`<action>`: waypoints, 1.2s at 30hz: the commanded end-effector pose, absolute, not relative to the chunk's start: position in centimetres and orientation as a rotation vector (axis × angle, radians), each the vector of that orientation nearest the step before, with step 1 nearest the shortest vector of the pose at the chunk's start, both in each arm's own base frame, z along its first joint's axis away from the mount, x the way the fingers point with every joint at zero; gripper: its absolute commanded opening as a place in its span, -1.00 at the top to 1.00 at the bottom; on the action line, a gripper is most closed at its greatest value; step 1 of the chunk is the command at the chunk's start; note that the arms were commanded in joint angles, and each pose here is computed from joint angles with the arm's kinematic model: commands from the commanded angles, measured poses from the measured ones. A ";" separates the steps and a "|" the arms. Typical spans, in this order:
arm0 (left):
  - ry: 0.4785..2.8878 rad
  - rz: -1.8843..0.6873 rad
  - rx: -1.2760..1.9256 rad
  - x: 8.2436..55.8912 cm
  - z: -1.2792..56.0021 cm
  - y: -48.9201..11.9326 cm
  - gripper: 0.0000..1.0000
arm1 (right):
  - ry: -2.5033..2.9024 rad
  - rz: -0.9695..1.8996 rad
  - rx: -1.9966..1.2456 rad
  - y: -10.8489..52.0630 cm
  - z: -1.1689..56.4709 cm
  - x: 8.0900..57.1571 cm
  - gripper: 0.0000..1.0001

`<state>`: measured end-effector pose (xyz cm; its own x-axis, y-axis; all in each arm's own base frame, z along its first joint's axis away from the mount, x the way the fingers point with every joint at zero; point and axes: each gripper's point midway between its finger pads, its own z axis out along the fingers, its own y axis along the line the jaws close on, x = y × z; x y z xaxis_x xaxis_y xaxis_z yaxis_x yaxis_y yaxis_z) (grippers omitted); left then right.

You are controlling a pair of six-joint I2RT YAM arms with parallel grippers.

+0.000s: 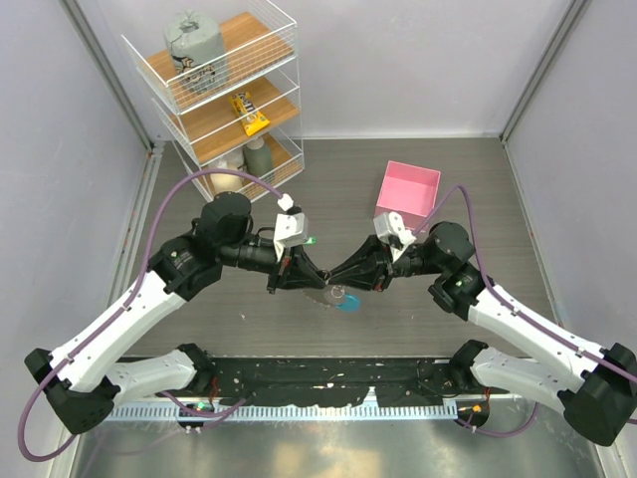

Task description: Remove the keys from the keyring

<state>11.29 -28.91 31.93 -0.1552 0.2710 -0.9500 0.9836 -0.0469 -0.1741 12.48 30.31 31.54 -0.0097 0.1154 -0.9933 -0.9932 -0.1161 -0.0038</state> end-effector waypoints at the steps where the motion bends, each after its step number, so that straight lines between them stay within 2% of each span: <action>1: 1.375 -1.243 1.371 11.1 35.0 -29.2 1.00 | 1.016 1.346 -1.200 30.3 33.2 12.2 0.80; 2: 1.375 -1.236 1.372 11.2 35.0 -29.1 1.00 | 1.026 1.341 -1.191 30.3 33.2 12.4 0.89; 14: 1.300 -1.101 1.325 12.0 34.7 -28.1 1.00 | 1.217 1.421 -0.927 30.2 35.7 15.3 0.89; 18: 1.333 -0.957 1.325 13.3 32.9 -27.4 1.00 | 1.431 1.524 -0.689 29.7 35.5 18.6 0.90; 20: 1.349 -0.917 1.328 13.6 32.4 -27.1 1.00 | 1.556 1.666 -0.491 29.3 35.2 20.0 0.89; 23: 1.379 -0.881 1.303 14.2 31.9 -27.0 1.00 | 1.474 1.757 -0.330 27.7 35.8 21.9 0.89; 25: 1.453 -0.830 1.257 15.5 31.2 -26.8 1.00 | 1.449 1.703 -0.327 27.3 35.5 22.7 0.89; 32: 1.793 -0.774 0.932 21.5 27.7 -26.6 1.00 | 1.654 1.156 -0.361 25.0 30.1 27.4 0.89; 36: 1.973 -0.755 0.772 24.5 23.5 -25.7 1.00 | 1.720 1.021 -0.326 23.9 27.5 29.0 0.89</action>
